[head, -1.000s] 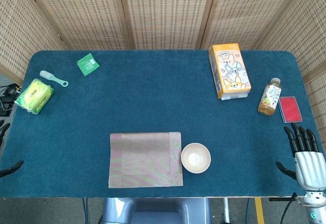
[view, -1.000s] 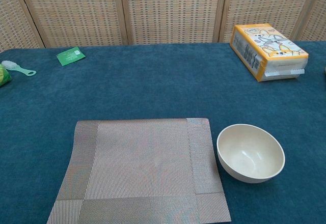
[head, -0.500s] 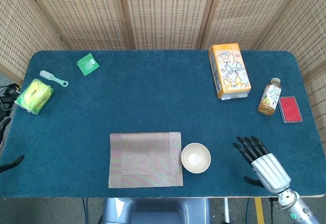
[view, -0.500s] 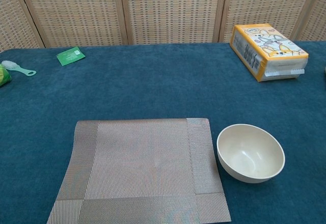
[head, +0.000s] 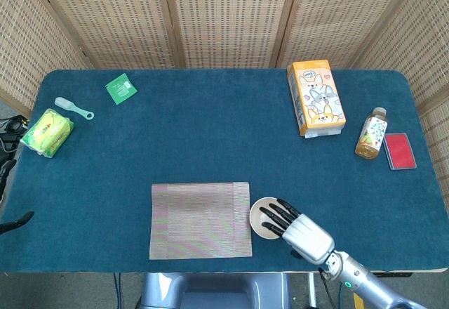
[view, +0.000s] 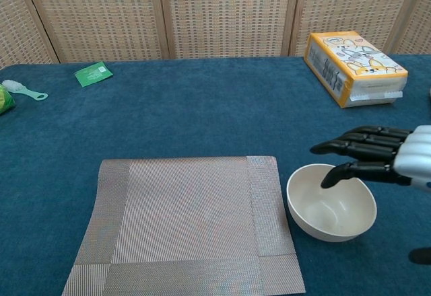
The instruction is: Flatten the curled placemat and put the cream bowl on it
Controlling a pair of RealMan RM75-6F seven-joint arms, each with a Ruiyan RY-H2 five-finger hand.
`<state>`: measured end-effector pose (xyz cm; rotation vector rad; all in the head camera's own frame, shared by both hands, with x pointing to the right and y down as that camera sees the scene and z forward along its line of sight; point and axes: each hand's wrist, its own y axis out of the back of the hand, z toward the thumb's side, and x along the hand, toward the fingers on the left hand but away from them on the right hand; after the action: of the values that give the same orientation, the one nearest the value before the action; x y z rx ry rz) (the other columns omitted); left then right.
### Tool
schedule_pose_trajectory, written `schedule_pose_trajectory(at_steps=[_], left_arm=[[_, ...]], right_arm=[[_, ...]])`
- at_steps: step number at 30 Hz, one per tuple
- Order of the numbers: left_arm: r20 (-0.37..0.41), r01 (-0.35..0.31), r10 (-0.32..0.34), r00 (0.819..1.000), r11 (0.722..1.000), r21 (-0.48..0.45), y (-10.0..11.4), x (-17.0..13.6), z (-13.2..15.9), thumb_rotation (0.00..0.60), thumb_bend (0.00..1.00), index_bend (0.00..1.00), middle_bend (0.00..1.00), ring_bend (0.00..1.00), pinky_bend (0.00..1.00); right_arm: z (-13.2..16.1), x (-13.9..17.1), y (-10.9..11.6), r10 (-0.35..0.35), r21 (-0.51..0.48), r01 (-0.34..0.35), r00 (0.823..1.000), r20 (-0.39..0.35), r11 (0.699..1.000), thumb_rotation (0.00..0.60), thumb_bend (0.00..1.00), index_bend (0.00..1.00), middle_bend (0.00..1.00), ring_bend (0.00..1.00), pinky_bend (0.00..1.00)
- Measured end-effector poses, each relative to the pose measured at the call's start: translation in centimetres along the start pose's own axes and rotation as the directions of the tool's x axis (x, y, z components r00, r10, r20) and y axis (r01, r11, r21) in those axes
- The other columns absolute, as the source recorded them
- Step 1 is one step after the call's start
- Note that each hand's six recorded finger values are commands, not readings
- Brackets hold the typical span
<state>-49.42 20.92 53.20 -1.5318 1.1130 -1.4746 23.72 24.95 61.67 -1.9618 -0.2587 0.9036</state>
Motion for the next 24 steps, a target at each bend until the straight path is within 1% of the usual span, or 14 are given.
schedule_pose_trajectory(at_steps=[6,8,9,11,14,17,22,24], left_arm=[[-0.01,0.003,-0.003,1.0,1.0,0.0,-0.1,0.2,-0.2,0.6,0.0,0.0,0.0,0.0,0.0],[-0.013,0.007,-0.007,1.0,1.0,0.0,-0.2,0.3,-0.2,0.6,0.0,0.0,0.0,0.0,0.0],[-0.014,0.009,-0.009,1.0,1.0,0.0,-0.3,0.4,-0.3,0.6,0.0,0.0,0.0,0.0,0.0],[-0.016,0.011,-0.011,1.0,1.0,0.001,-0.4,0.4,-0.3,0.6,0.0,0.0,0.0,0.0,0.0],[-0.018,0.012,-0.012,1.0,1.0,0.002,-0.4,0.5,-0.3,0.6,0.0,0.0,0.0,0.0,0.0],[-0.022,0.015,-0.015,1.0,1.0,0.001,-0.5,0.5,-0.4,0.6,0.0,0.0,0.0,0.0,0.0],[-0.026,0.017,-0.017,1.0,1.0,0.003,-0.5,0.6,-0.5,0.6,0.0,0.0,0.0,0.0,0.0],[-0.026,0.018,-0.018,0.999,1.0,0.004,-0.6,0.6,-0.5,0.6,0.0,0.0,0.0,0.0,0.0]], right_arm=[[1.0,-2.9,-1.5,0.042,0.021,-0.042,0.999,-0.016,0.999,0.6,0.23,0.29,0.0,0.0,0.0],[1.2,-3.7,-1.9,0.048,0.025,-0.047,0.999,-0.014,0.999,0.6,0.3,0.31,0.0,0.0,0.0],[1.2,-4.0,-2.1,0.049,0.028,-0.048,0.999,-0.012,0.998,0.6,0.32,0.32,0.0,0.0,0.0],[1.3,-4.7,-2.5,0.05,0.031,-0.049,0.999,-0.006,0.998,0.6,0.42,0.37,0.0,0.0,0.0],[1.2,-5.5,-2.9,0.052,0.028,-0.052,0.999,0.008,0.998,0.6,0.53,0.46,0.0,0.0,0.0],[0.9,-6.1,-3.2,0.048,0.012,-0.049,0.998,0.031,0.999,0.6,0.59,0.52,0.0,0.0,0.0],[0.3,-6.6,-3.6,0.052,-0.028,-0.05,0.997,0.062,0.998,0.6,0.66,0.61,0.0,0.0,0.0],[0.1,-6.6,-3.4,0.045,-0.032,-0.043,0.997,0.064,0.999,0.6,0.67,0.63,0.0,0.0,0.0]])
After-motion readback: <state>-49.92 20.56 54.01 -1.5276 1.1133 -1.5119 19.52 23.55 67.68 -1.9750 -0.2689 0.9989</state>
